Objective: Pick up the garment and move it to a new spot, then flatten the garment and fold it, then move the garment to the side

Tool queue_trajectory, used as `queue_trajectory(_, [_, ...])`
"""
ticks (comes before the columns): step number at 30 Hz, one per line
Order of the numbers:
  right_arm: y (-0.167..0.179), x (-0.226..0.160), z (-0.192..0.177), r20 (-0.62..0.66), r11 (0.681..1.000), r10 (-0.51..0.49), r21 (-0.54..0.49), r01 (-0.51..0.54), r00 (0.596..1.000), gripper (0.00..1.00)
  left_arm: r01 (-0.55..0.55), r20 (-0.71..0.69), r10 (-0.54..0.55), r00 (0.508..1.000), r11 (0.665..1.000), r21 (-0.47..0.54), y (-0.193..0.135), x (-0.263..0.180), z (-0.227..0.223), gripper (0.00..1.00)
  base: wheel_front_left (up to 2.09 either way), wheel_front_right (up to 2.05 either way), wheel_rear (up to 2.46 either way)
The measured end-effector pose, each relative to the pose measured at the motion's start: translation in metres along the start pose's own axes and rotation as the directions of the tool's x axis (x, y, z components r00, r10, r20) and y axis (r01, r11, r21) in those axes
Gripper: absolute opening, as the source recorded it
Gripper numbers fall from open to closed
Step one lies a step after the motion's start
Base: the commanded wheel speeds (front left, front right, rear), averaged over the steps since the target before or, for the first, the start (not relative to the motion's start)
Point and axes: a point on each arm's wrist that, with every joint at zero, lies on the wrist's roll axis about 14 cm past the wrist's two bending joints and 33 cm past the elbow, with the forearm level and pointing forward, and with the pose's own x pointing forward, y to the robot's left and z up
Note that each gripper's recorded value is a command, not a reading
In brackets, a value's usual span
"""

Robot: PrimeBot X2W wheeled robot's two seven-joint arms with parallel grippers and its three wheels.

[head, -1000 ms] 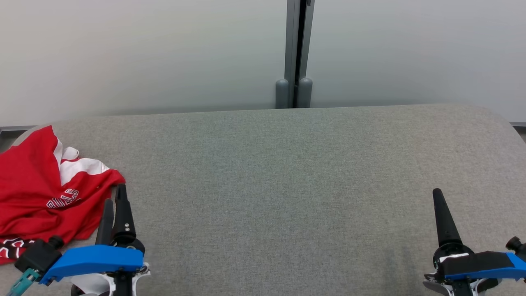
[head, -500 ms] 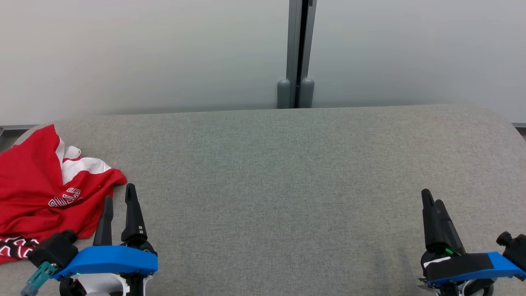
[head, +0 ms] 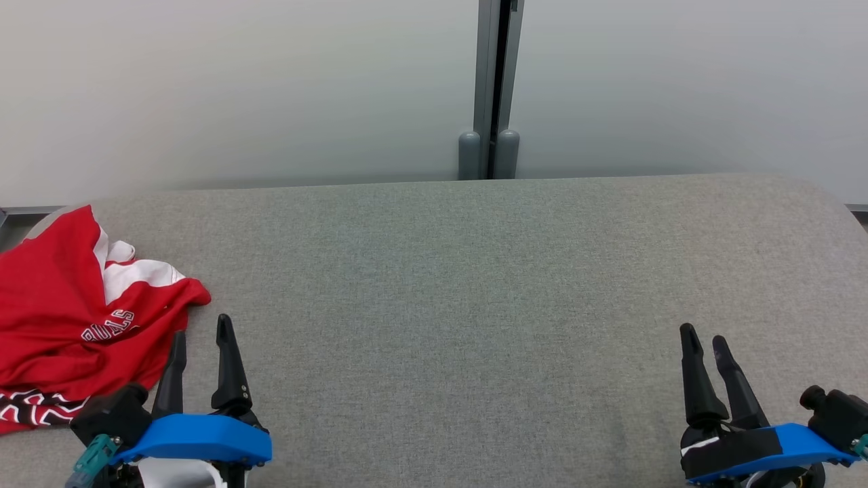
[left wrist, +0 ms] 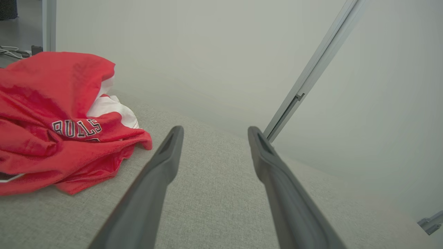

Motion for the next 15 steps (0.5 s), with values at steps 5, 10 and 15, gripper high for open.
queue_trajectory(5, [0.0019,-0.0004,-0.0004,0.002,0.998,0.011,-0.054,-0.011,1.0,1.0,0.005,-0.004,-0.004,1.0,0.998,0.057,0.0,-0.0013,-0.0034,1.0,0.0,0.0,0.0])
queue_trajectory(10, [0.0046,-0.0004,-0.0005,0.005,0.995,0.023,-0.101,-0.023,1.0,1.0,0.009,-0.001,-0.009,1.0,0.994,0.108,-0.0004,-0.0025,-0.0042,1.0,0.0,0.0,0.0])
queue_trajectory(15, [0.0077,-0.0008,-0.0015,0.005,0.989,0.038,-0.145,-0.037,0.999,1.0,0.014,0.007,-0.016,1.0,0.987,0.158,-0.0008,-0.0031,-0.003,1.0,0.0,0.0,0.0])
